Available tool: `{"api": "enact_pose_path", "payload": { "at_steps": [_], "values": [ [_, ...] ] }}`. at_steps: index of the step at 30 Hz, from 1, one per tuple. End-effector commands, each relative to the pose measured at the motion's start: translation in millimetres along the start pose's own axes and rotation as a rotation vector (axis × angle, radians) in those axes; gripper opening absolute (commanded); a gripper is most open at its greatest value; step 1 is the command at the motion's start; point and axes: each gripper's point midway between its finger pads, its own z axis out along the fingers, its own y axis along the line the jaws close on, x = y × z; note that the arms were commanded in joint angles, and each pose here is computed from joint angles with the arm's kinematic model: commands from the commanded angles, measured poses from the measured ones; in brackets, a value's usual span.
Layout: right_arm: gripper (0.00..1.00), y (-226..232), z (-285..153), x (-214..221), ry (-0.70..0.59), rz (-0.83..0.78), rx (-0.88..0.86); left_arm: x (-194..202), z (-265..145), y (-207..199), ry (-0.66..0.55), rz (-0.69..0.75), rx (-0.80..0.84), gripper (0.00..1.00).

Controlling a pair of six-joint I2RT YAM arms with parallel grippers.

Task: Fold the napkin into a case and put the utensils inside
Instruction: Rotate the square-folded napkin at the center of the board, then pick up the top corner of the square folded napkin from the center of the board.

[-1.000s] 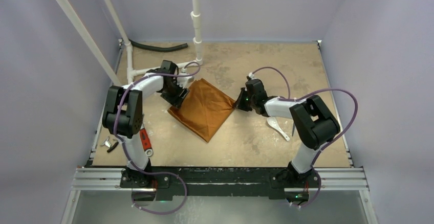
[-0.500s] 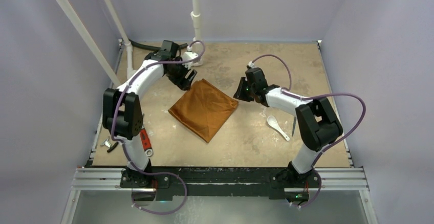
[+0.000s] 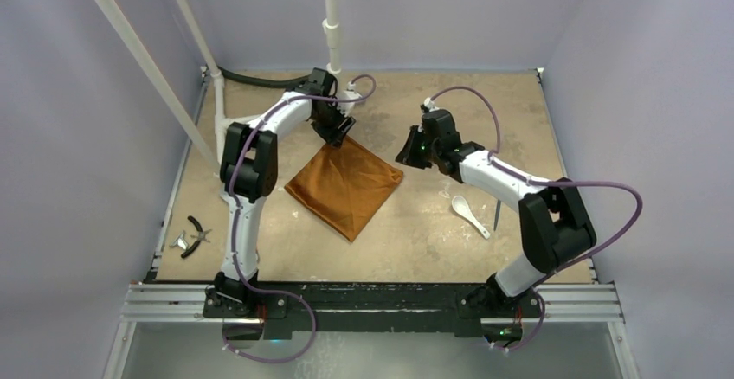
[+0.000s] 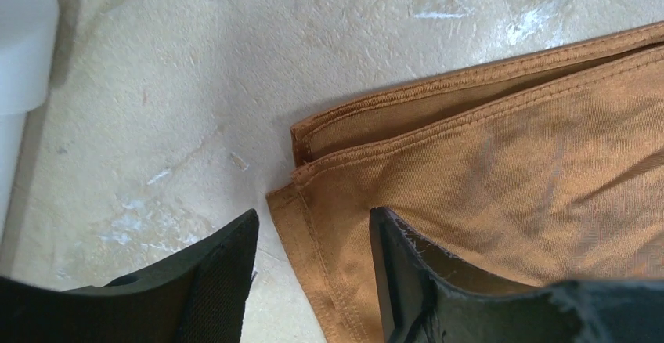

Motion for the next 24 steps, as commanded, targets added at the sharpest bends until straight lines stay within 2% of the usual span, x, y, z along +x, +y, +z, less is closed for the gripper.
{"api": "enact_pose_path", "payload": {
  "at_steps": [1,9,24],
  "values": [
    [0.09,14.2,1.5,3.1,0.008,0.021,-0.091,-33.7,-11.7,4.5,-0.076,0.063,-0.031,0.53],
    [0.07,21.9,15.2,25.2,0.081,0.061,-0.170,-35.1,-2.9,-0.8,-0.070,0.079,-0.032,0.51],
    [0.00,21.1,42.8,59.1,0.170,0.079,-0.180,-27.5,12.1,3.6,-0.047,0.064,-0.039,0.33]
  ]
}}
